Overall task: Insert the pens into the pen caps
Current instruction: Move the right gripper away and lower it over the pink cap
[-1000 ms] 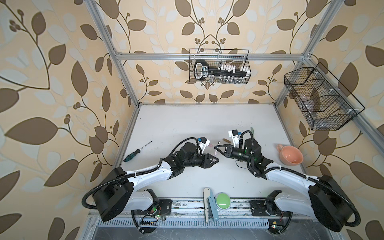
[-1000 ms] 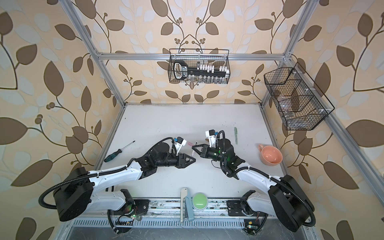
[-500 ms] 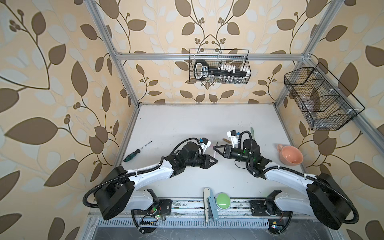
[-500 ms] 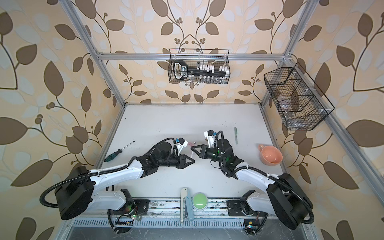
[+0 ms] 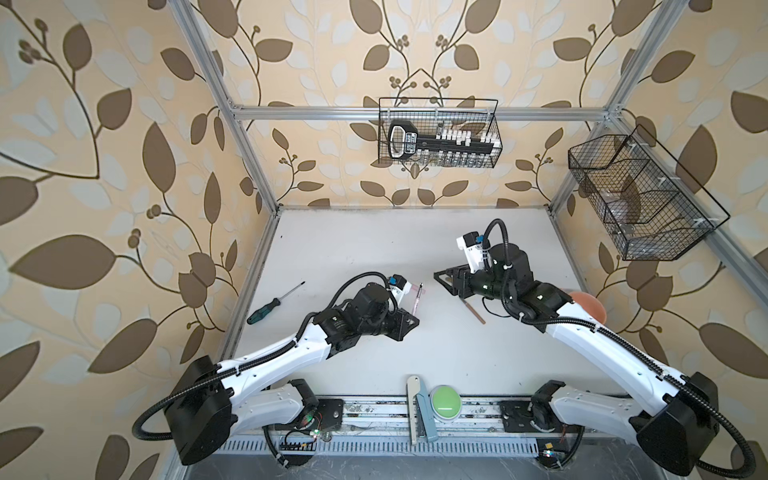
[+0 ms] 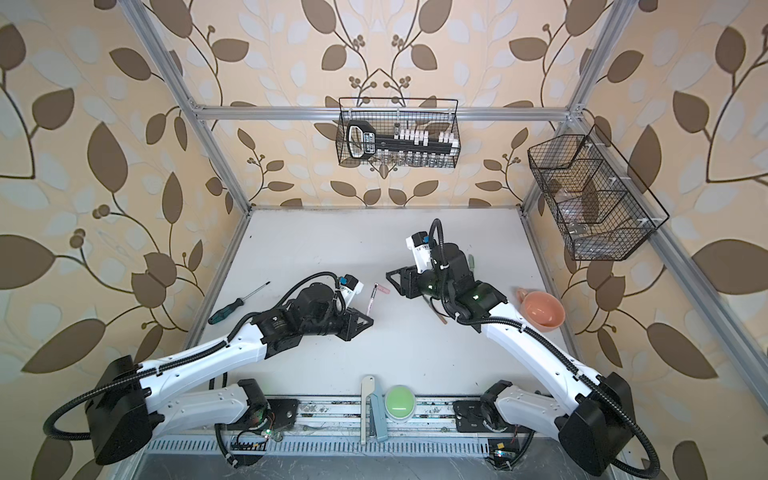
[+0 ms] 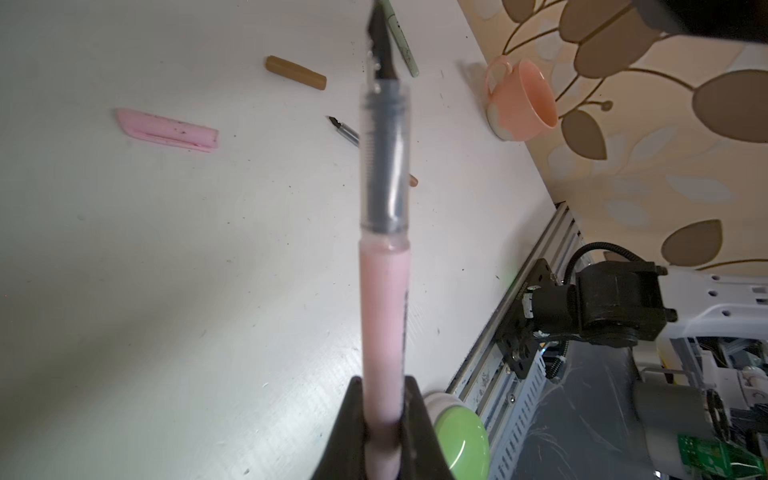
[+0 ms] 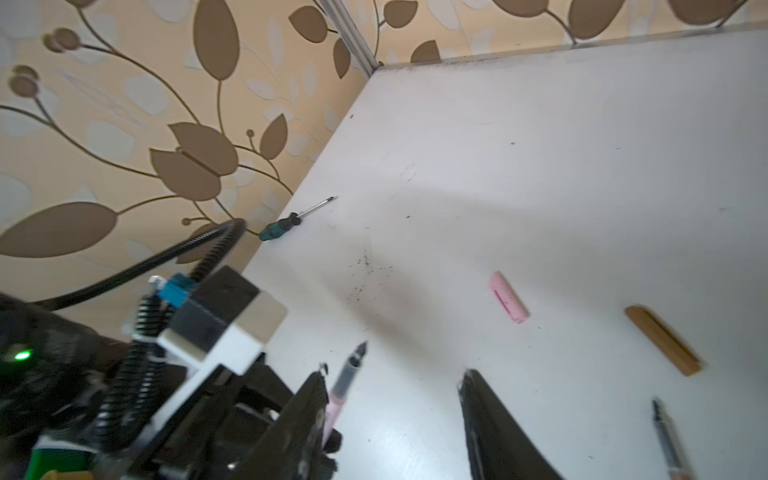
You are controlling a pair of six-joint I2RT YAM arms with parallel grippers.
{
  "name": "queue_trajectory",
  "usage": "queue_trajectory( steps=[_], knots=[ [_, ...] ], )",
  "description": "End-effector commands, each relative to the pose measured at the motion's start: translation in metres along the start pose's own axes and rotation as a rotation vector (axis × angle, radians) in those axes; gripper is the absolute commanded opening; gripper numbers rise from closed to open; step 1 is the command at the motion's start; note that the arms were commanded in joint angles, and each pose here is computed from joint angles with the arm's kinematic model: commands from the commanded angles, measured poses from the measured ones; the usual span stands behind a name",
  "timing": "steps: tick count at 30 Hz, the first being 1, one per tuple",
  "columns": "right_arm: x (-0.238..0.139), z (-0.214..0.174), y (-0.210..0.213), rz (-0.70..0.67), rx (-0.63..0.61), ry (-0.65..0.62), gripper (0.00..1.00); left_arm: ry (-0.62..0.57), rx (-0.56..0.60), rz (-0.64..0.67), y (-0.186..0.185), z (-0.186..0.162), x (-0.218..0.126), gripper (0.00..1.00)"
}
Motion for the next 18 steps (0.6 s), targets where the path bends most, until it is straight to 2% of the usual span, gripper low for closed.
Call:
queue_trajectory(
  steps=[1,9,18],
  knots=[
    [0.014,-0.031,-0.026,-0.129,-0.097,0.244,0.55,-0.062,0.055,0.052,-0.004,0.01,-0.028,0.1],
    [0.074,-0.025,-0.046,-0.088,-0.242,0.438,0.56,-0.12,0.062,0.038,-0.008,0.002,-0.062,0.12],
    [0.145,-0.049,-0.064,-0.04,-0.347,0.698,0.57,-0.142,0.027,0.029,-0.005,-0.004,-0.072,0.12]
  ],
)
Point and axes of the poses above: each gripper's point midway between its finger pads, its own x axis out along the fingers, its own y axis along the line the jaws close on, z = x × y, the point moved 5 cm from there along -x, back along the fingers, and after that the axes turned 8 degrees about -x, right-handed, at the moved point
